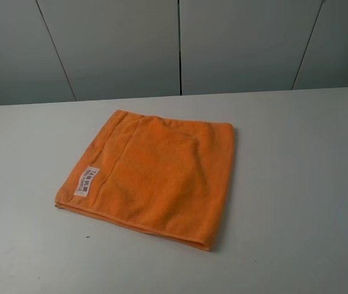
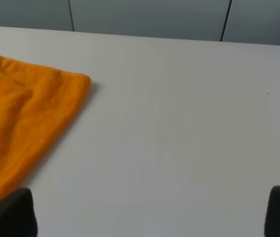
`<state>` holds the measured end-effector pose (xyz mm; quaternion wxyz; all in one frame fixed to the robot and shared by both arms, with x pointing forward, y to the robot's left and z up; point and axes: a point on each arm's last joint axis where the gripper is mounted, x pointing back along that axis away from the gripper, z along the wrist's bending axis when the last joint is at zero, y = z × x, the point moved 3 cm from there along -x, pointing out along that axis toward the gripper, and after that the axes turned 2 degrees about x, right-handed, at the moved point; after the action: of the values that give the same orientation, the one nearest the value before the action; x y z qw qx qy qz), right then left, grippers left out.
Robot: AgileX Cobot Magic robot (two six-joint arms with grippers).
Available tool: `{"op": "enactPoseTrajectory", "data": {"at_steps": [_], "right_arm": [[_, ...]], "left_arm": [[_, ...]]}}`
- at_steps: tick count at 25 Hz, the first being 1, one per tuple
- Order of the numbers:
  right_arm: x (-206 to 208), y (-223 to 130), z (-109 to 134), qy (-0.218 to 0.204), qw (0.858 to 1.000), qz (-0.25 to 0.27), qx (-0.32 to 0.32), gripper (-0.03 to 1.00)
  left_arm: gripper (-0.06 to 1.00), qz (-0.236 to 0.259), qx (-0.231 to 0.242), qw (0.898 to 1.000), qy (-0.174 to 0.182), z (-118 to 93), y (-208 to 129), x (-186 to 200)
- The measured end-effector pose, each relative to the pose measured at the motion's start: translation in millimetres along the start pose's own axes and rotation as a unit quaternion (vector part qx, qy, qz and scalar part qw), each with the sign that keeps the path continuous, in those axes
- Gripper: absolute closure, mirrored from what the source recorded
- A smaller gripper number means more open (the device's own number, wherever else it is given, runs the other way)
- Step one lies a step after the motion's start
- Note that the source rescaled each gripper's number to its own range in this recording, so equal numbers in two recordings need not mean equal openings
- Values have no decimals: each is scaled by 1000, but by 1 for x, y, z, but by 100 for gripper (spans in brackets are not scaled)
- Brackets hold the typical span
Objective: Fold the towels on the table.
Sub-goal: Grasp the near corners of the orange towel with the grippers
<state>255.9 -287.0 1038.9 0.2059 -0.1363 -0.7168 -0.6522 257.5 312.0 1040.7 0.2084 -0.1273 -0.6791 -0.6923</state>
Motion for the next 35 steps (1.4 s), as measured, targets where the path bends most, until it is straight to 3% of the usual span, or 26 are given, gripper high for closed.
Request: {"op": "enactPoseTrajectory", "data": {"at_steps": [28, 35], "right_arm": [[0, 0, 0, 0, 1000, 0, 0, -3], [0, 0, 0, 0, 1000, 0, 0, -3]], "left_arm": [[-6, 0, 0, 1000, 0, 0, 0, 0], [-6, -1, -12, 1000, -24, -1, 0, 0]]}}
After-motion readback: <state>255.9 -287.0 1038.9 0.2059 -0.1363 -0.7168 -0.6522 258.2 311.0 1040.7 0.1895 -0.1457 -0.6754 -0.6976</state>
